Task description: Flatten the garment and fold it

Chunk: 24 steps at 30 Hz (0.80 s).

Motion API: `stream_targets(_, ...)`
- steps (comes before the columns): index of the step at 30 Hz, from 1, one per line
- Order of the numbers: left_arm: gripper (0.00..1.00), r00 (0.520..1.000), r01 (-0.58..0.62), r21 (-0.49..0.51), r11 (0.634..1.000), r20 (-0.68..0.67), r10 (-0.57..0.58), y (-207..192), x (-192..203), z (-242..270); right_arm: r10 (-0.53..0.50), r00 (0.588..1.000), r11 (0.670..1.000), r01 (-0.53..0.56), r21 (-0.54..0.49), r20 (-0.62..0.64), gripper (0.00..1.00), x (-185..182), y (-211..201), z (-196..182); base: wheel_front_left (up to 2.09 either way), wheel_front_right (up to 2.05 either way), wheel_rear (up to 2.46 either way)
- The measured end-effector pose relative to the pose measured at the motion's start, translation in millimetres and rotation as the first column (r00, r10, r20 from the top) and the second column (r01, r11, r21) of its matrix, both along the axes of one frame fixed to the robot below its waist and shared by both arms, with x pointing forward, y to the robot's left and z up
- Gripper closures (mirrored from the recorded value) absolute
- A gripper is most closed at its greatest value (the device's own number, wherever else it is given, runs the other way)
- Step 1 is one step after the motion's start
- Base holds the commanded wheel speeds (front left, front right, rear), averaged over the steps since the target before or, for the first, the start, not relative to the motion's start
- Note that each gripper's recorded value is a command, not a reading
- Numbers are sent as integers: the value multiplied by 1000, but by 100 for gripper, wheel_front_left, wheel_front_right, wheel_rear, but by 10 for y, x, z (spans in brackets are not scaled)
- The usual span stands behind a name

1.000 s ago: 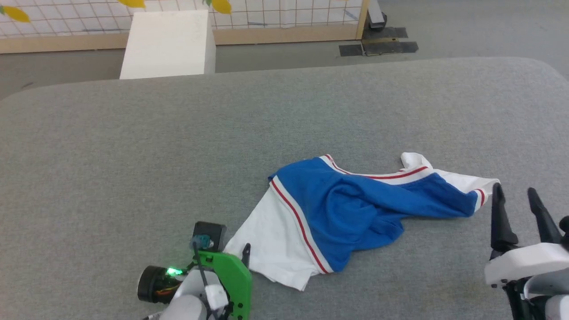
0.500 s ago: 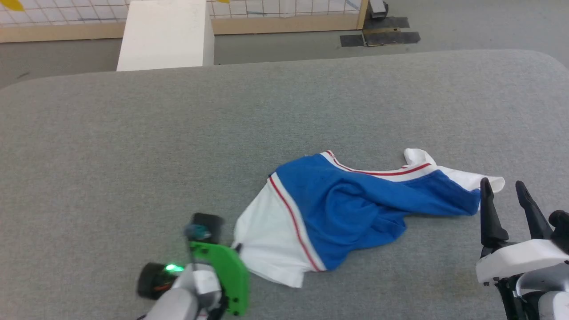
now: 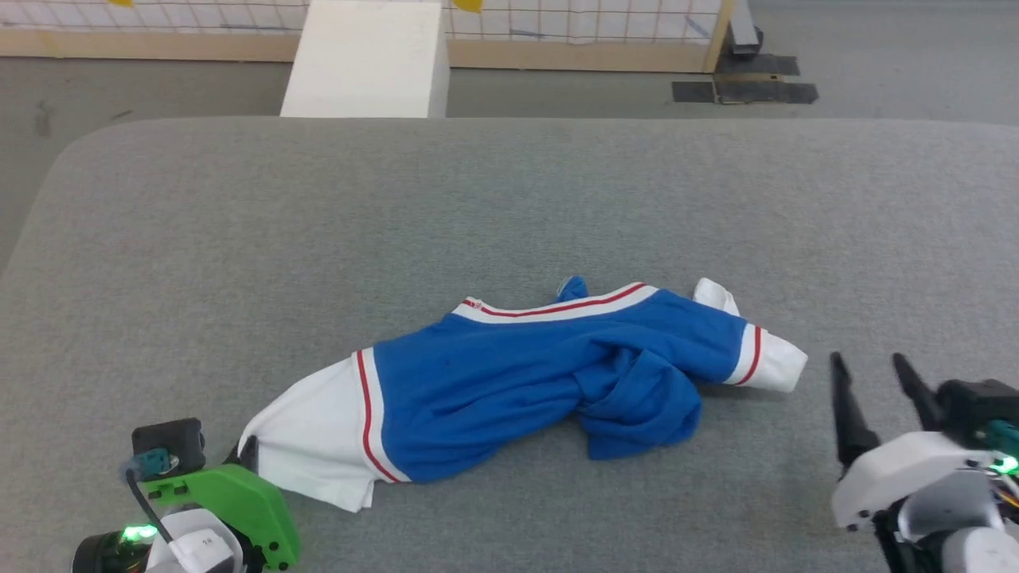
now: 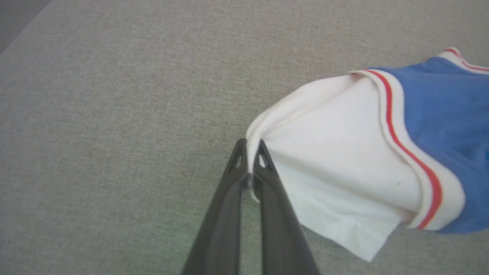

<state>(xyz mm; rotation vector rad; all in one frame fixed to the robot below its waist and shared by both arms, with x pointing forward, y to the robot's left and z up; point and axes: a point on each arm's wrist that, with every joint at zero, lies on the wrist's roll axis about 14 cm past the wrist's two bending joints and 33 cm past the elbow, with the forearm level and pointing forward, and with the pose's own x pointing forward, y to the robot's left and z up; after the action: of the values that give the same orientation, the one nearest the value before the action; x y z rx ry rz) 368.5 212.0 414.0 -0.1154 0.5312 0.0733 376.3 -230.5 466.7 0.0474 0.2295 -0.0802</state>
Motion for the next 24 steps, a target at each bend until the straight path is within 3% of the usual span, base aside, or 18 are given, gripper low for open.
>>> stream_targets(7,100,1000,-8,-30,1000,-13,7,-39,-83,-49,93,989,996,-94,-5,-114,0,206,302,-219,0,0,0)
stream_targets(11,100,1000,6,-52,999,-30,-8,-128,-88,-113,103,960,995,-100,23,-262,0,244,338,-506,0,0,0)
stream_targets(19,100,999,29,-65,997,-33,-31,-205,31,-164,183,811,983,-169,77,-555,0,219,554,-995,0,0,0)
stream_targets(20,100,999,27,-67,997,-37,-30,-209,35,-180,195,790,980,-179,85,-582,10,214,575,-1019,0,0,0)
stream_targets(21,100,999,26,-68,997,-41,-29,-210,35,-191,207,775,978,-189,94,-597,51,213,603,-1028,0,0,0)
stream_targets(22,100,999,24,-69,997,-47,-27,-209,27,-209,218,765,975,-196,103,-607,60,219,619,-1026,0,0,0)
stream_targets(23,100,998,22,-71,997,-52,-26,-209,18,-225,229,753,973,-205,111,-617,95,215,636,-1027,0,0,0)
stream_targets(24,100,998,20,-73,997,-56,-24,-208,13,-236,239,744,970,-214,115,-624,100,214,650,-1020,0,0,0)
